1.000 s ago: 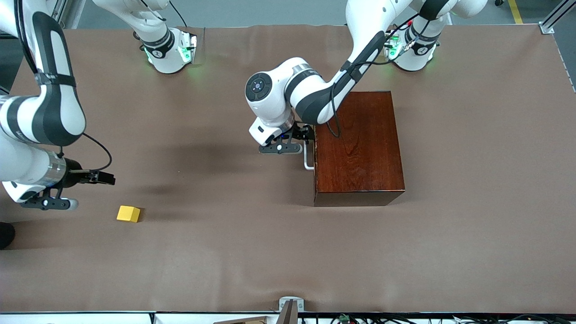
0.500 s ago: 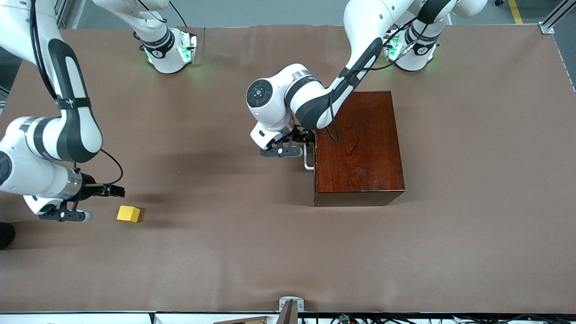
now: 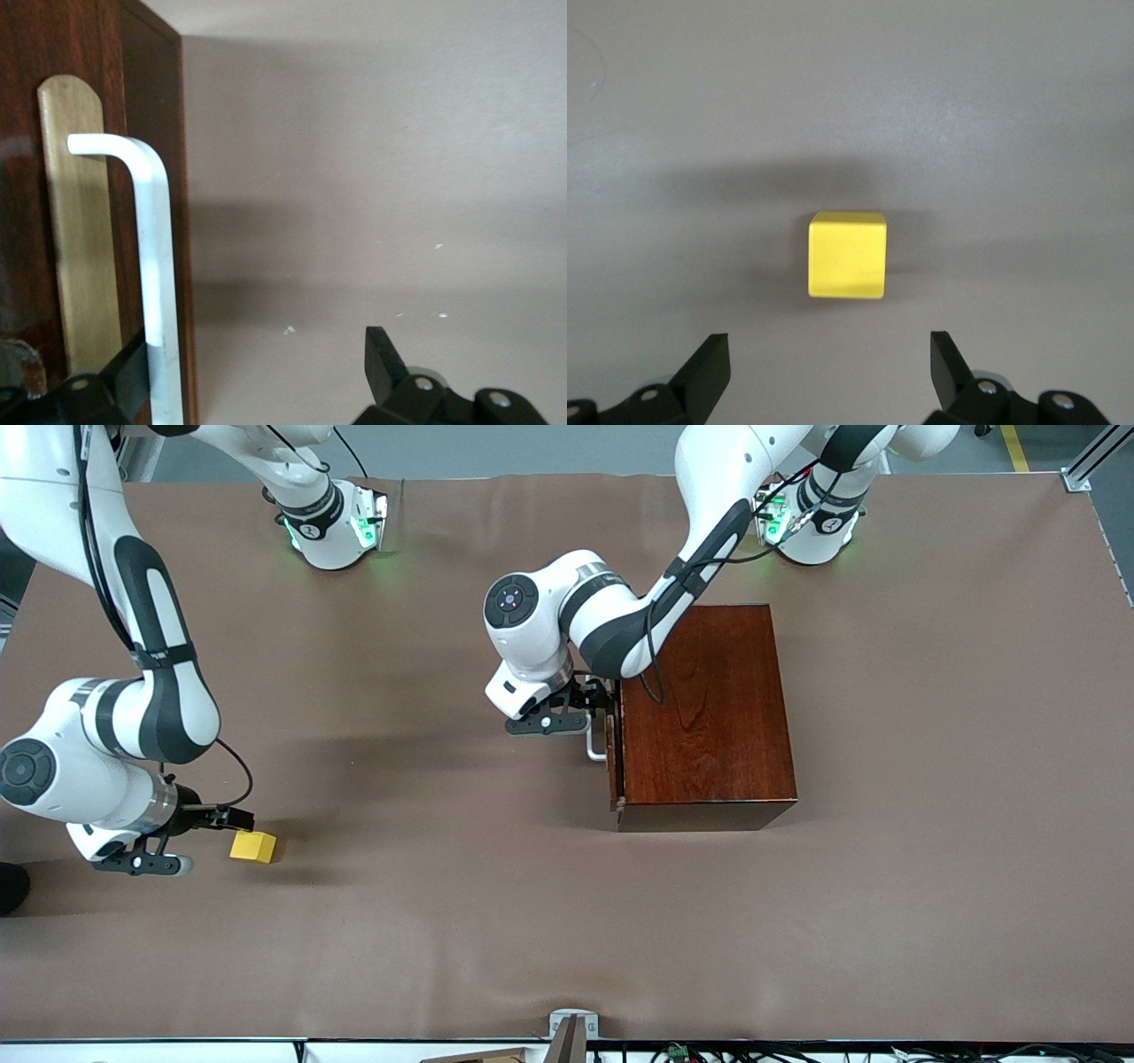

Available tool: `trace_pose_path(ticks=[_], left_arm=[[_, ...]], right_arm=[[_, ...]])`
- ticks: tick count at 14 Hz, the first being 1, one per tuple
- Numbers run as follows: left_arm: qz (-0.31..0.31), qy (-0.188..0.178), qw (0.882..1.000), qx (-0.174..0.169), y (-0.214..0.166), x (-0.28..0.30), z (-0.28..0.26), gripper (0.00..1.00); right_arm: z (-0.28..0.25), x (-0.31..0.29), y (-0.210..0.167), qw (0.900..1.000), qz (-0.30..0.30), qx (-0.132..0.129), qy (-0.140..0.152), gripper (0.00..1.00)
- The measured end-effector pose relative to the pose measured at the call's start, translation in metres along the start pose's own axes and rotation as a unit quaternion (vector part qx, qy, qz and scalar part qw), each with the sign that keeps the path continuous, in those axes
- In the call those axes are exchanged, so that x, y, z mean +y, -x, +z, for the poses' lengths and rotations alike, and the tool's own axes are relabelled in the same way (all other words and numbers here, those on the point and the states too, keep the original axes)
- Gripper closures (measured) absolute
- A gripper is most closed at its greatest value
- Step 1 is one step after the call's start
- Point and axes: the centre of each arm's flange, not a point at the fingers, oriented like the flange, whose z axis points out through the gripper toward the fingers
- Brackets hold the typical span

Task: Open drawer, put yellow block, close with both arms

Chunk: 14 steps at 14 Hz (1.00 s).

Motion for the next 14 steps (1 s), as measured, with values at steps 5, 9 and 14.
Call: trace_pose_path(ticks=[5,9,14], left_arm=[[0.008,0.031,0.999,0.019,0.008,0.016,-0.006,0.0],[0.012,0.045,0.999,0.022,0.014,0.025,-0.005,0.0],[0.005,0.078,0.997,0.021,0.015,0.031,-0.01,0.0]], right_arm=[[0.032,0.0,-0.005,1.0,0.001,0.001,0.001,0.0],[0.051,-0.001,-0.008,1.0,0.0,0.006,0.001,0.0],[0.072,-0.001,-0.008,1.0,0.0,0.007,0.002,0.0]])
